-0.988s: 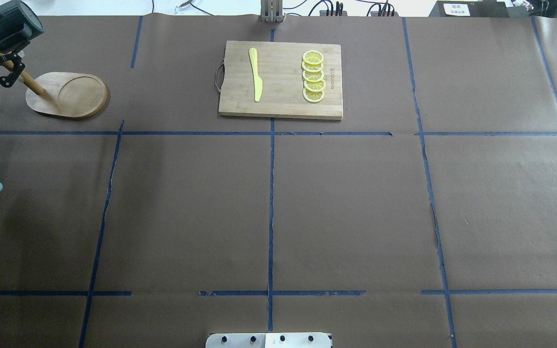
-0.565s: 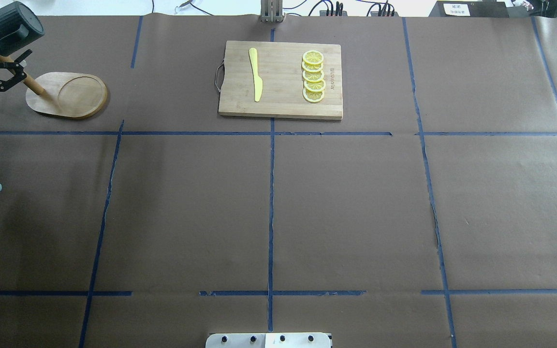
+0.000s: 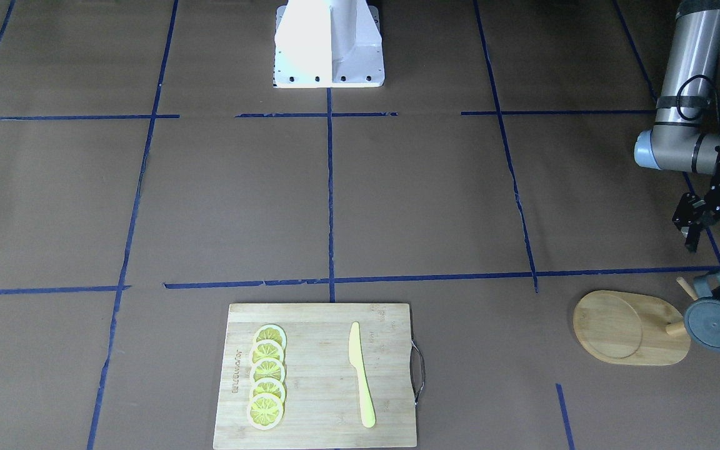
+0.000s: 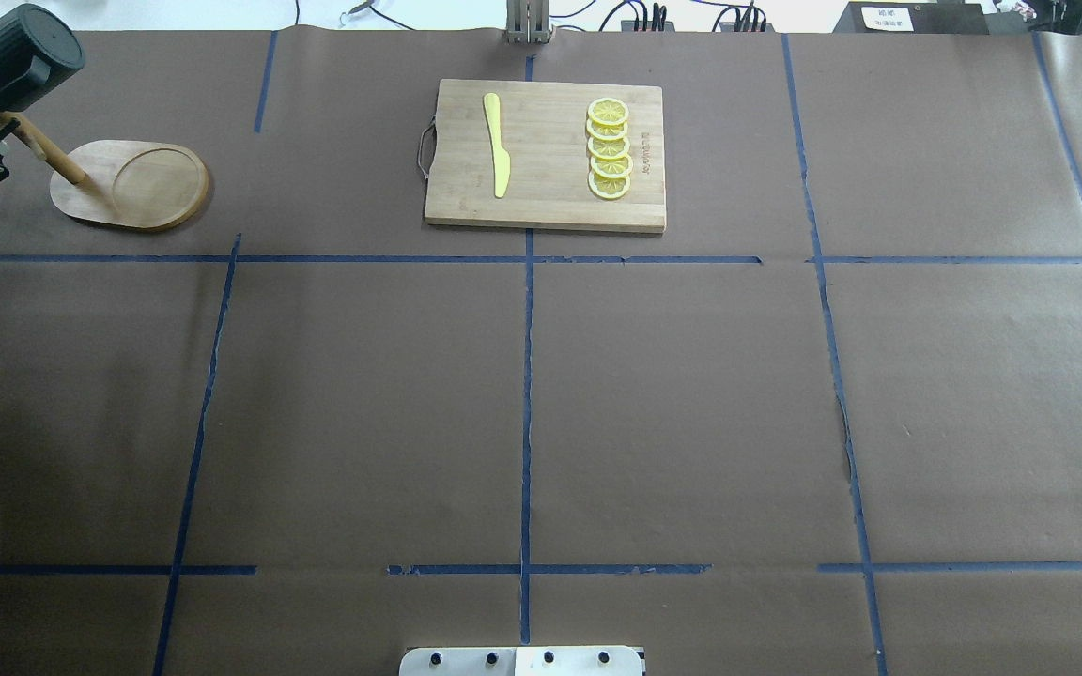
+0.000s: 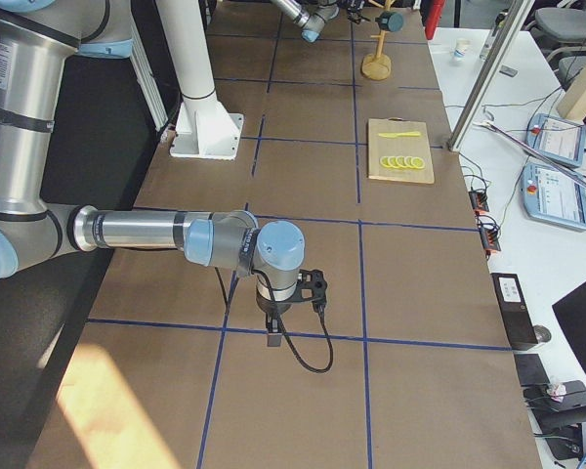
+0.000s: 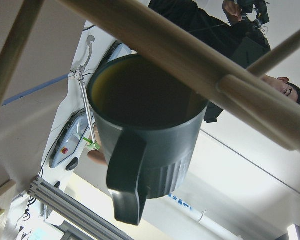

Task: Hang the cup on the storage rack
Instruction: 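Hook the mug handle onto a rack peg with the left gripper, then open the left gripper and withdraw it from the hanging mug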

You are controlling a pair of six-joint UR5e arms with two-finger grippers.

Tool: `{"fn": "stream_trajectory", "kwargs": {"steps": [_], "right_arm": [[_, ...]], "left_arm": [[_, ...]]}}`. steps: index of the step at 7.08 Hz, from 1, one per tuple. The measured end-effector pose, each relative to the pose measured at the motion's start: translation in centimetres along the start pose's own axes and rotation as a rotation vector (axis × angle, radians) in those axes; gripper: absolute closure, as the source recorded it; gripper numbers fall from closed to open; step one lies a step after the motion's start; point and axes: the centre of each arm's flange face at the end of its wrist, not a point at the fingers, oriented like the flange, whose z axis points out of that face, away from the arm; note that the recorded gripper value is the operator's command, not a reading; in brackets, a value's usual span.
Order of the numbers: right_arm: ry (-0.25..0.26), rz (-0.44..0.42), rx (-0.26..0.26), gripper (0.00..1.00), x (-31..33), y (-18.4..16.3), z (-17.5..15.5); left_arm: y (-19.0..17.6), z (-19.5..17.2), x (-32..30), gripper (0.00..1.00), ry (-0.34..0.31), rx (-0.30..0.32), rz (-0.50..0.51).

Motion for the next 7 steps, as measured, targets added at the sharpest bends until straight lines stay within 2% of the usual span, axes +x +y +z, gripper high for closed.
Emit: {"fn": "stream_trajectory", "kwargs": {"steps": [1, 2, 3, 4, 7], "right_arm": [[0.0, 0.0, 0.0, 0.0, 0.0, 0.0, 0.0], [-0.001, 0.0, 0.0, 0.0, 0.0, 0.0, 0.0], [-0.001, -0.001, 0.001, 0.0, 0.0, 0.0, 0.0], [0.0, -0.001, 0.001, 0.0, 0.0, -0.1, 0.0], [-0.001, 0.002, -0.002, 0.0, 0.0, 0.2, 0.1]], "left_arm": [[0.8, -2.2, 0.5, 0.0, 0.002, -0.018, 0.027], [1.8, -4.4, 1.0, 0.0, -0.006, -0.036, 0.105], [3.1, -6.1, 1.1, 0.0, -0.05, -0.073, 0.239], [4.2, -6.8, 0.8, 0.0, -0.118, -0.126, 0.414], [3.5, -6.9, -1.1, 0.0, -0.365, -0.221, 1.116]]}}
